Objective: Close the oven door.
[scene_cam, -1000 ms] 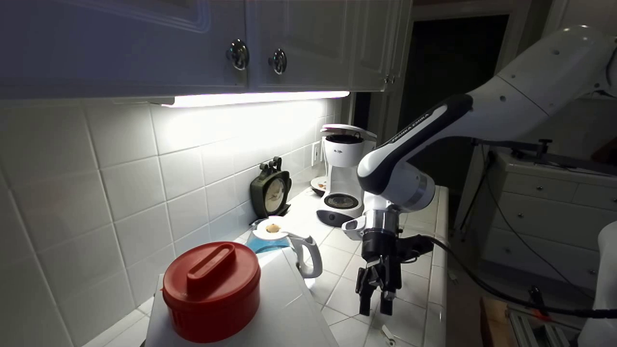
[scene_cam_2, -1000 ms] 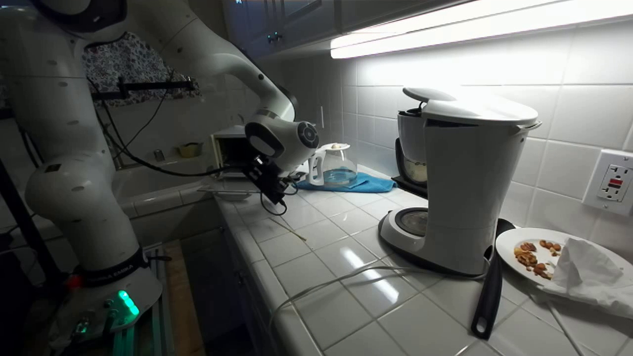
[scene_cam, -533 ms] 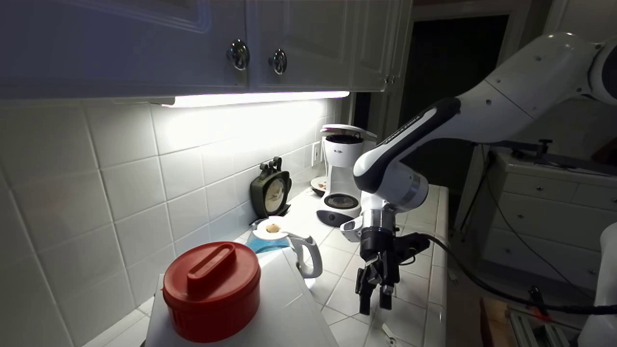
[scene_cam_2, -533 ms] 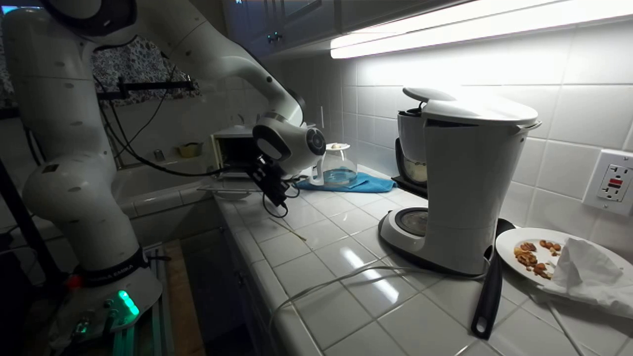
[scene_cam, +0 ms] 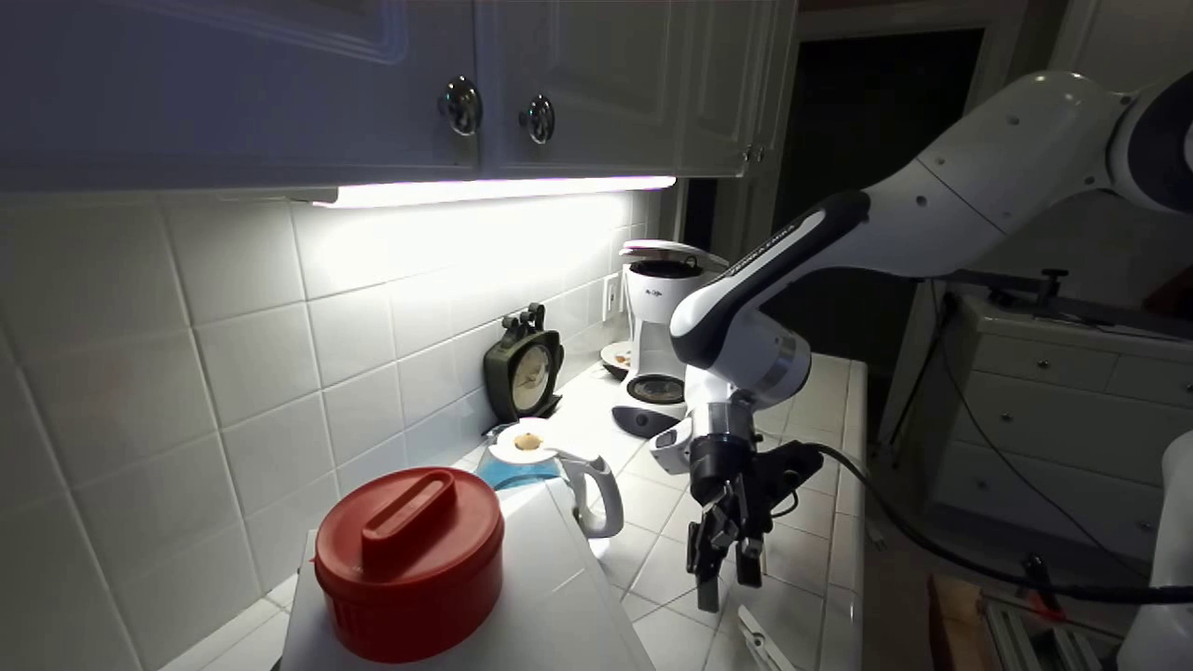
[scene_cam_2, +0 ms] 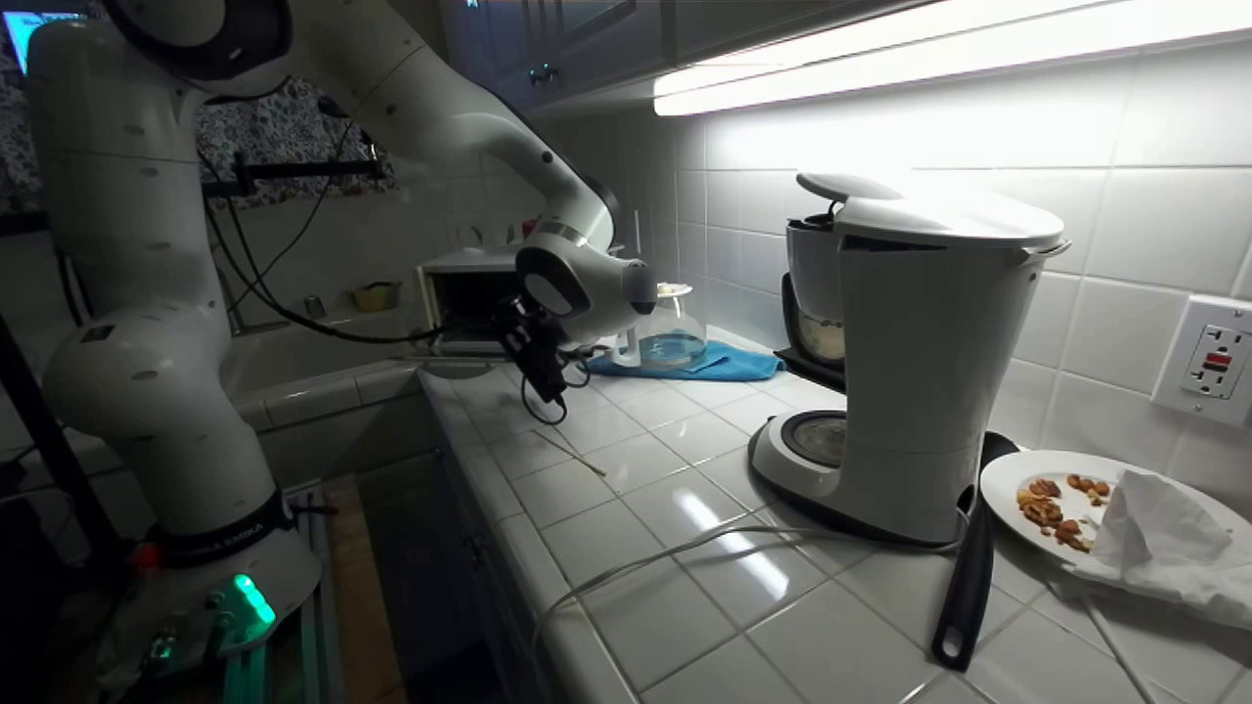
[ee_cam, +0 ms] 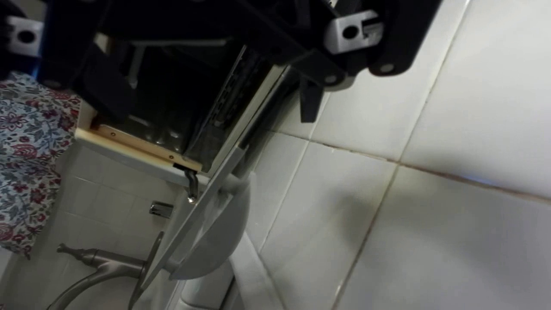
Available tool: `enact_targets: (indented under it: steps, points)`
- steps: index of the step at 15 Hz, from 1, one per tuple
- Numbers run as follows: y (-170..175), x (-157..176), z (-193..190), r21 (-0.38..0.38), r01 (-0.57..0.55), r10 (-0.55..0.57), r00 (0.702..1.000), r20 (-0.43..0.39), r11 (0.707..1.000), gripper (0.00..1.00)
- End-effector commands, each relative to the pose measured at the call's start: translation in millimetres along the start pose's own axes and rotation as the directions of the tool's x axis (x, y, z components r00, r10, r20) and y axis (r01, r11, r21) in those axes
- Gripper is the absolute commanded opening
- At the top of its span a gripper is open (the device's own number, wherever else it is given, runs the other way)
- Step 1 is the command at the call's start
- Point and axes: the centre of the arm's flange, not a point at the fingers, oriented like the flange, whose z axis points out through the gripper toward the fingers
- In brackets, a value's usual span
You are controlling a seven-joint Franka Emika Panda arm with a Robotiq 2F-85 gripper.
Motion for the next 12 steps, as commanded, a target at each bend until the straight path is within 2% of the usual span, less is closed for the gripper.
enact_targets:
  steps: [1,12]
  points:
    - [-1,15,5,0.080,-0.030,0.028,0.999,0.025,0.996,1.00]
    - [-26,40,4,0.082,0.008,-0.010,1.000,0.026,0.997,1.00]
